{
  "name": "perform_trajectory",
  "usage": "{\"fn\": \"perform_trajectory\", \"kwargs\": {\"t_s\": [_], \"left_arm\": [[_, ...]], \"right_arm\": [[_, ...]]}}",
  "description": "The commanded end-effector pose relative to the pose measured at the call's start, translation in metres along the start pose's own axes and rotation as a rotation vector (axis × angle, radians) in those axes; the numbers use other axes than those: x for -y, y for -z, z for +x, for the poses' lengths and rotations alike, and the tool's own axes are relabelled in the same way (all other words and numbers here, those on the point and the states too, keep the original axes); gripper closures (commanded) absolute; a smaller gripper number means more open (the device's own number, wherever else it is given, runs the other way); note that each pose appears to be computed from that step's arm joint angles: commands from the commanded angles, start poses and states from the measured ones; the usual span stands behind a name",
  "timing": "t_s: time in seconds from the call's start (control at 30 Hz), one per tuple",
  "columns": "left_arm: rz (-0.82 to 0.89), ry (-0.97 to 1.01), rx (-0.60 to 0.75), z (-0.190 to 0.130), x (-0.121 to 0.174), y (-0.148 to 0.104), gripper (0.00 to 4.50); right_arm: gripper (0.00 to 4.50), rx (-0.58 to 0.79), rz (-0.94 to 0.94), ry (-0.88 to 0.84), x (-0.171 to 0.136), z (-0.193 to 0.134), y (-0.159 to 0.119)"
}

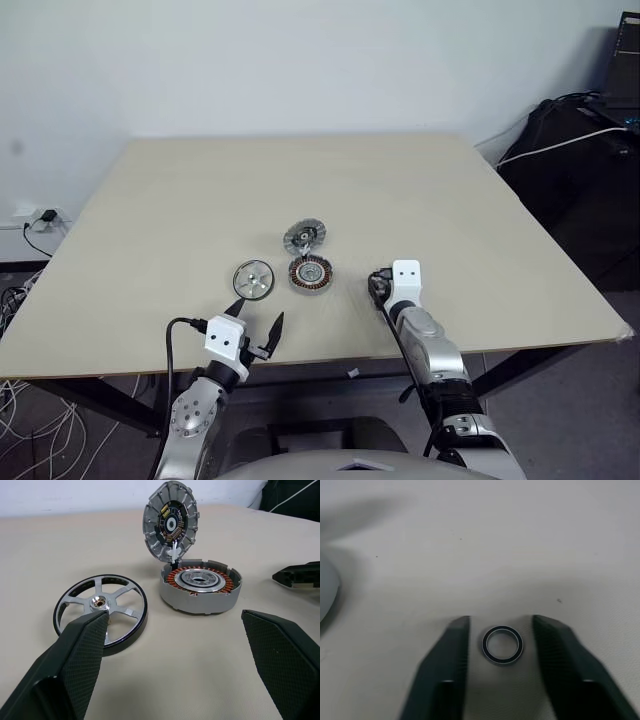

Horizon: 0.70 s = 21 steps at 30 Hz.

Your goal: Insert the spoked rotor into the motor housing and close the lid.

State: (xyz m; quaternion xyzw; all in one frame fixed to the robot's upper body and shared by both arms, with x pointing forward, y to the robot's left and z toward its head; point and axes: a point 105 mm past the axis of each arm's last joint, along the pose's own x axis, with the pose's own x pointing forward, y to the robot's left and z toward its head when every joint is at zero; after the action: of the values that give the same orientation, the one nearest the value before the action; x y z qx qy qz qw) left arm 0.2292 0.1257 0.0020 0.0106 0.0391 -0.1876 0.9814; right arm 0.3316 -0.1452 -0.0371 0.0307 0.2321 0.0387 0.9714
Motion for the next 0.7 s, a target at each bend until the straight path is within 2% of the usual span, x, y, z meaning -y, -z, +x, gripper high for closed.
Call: {"fn": "perform_trajectory", "kwargs": {"t_s": [0.03,0.07,0.1,0.3,0.5,0.7], "left_arm": [[0.020,0.016,0.053,0.005,0.003,-0.015,0.00],[0.020,0.016,0.053,0.005,0.003,-0.014,0.00],[0.020,0.017,0.052,0.005,0.003,-0.014,0.00],[0.021,0.019,0.051,0.005,0.004,-0.014,0.00],[0.019,0.024,0.053,0.006,0.005,-0.016,0.00],[0.015,0.024,0.054,0.007,0.005,-0.017,0.00]], "right_arm": [[3.45,0.043,0.010,0.001,0.000,0.000,-0.011],[3.76,0.047,0.010,0.003,0.000,-0.001,-0.012],[3.81,0.049,0.011,0.003,0.000,-0.001,-0.013],[3.81,0.099,-0.033,-0.068,-0.016,-0.007,-0.024],[3.81,0.171,-0.110,-0.222,-0.056,-0.019,-0.044],[3.81,0.186,-0.124,-0.316,-0.088,-0.022,-0.051]]}}
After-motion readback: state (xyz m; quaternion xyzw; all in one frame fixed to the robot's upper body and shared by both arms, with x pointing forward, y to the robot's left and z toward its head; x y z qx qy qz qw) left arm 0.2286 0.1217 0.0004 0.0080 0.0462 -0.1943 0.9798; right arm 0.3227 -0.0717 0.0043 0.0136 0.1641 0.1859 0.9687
